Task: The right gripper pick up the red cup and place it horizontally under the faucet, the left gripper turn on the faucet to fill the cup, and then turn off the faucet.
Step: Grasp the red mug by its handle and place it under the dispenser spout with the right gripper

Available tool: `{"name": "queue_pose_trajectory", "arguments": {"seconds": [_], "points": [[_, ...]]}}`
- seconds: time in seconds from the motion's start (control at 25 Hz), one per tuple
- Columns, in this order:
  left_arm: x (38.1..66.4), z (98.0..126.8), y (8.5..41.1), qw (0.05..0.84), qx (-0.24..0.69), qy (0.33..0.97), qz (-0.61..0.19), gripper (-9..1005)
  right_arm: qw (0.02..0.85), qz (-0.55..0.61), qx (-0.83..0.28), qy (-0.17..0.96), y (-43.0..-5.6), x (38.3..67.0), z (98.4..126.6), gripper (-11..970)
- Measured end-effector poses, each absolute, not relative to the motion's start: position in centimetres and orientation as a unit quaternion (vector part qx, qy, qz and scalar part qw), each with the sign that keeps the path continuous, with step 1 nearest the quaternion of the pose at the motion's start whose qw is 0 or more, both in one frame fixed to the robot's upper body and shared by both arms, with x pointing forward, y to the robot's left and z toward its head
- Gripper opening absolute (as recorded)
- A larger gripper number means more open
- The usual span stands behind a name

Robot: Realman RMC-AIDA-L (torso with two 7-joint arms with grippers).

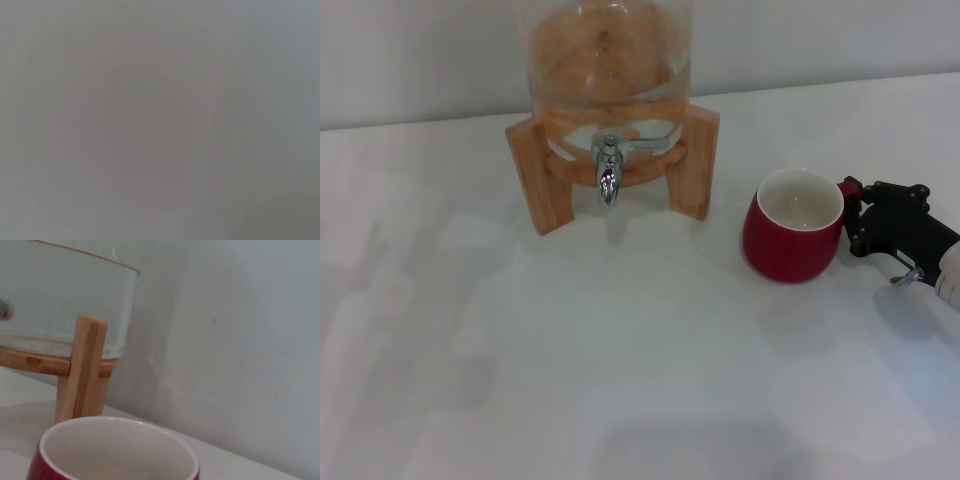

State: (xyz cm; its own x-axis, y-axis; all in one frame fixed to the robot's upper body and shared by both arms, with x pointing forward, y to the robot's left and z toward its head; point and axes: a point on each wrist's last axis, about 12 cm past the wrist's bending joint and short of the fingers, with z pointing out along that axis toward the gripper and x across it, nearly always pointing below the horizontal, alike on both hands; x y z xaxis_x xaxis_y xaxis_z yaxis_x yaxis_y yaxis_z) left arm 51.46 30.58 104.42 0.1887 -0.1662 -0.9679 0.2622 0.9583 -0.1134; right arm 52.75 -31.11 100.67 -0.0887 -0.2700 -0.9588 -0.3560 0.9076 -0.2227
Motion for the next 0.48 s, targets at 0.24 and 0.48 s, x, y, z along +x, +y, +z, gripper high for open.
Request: {"name": "queue_pose_trajectory", "arguments": {"seconds": [0.24, 0.48], "points": [[51.50, 104.47, 30.60, 0.771, 0.039, 0.621, -0.139, 819, 0.642, 0.034, -0.213, 0.736, -31.10, 52.74, 100.70, 82], [51.51, 104.46, 30.58, 0.770, 0.039, 0.621, -0.139, 819, 0.649, 0.039, -0.210, 0.730, -31.12, 52.47, 100.82, 82]]}}
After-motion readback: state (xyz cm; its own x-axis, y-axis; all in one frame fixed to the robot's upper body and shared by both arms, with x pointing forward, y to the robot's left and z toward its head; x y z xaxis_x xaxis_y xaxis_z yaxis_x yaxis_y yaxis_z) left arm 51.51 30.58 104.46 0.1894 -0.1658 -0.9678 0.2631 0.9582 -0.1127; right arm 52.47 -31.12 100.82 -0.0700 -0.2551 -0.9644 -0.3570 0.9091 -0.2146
